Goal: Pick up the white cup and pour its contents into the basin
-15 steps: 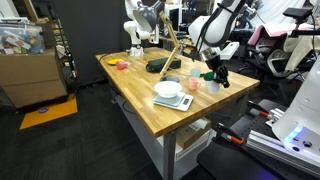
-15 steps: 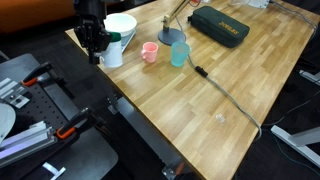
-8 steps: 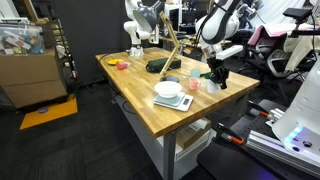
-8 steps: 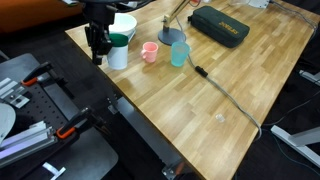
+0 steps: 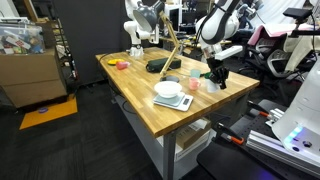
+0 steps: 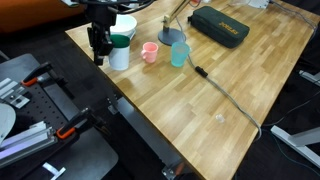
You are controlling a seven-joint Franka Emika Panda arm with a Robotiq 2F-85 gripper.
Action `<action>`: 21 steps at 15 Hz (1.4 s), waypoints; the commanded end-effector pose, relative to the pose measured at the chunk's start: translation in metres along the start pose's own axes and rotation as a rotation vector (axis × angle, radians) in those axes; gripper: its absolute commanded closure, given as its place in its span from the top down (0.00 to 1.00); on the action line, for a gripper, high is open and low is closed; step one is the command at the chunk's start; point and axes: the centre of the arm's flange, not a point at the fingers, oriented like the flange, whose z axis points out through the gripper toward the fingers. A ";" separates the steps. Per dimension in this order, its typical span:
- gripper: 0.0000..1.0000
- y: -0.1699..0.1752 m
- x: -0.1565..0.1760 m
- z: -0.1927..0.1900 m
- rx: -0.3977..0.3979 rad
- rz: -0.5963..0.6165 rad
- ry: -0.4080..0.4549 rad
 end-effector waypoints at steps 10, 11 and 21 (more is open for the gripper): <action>0.02 0.088 0.091 0.042 0.327 0.454 -0.109; 0.02 0.089 0.095 0.048 0.341 0.470 -0.119; 0.55 0.087 0.090 0.040 0.311 0.500 -0.116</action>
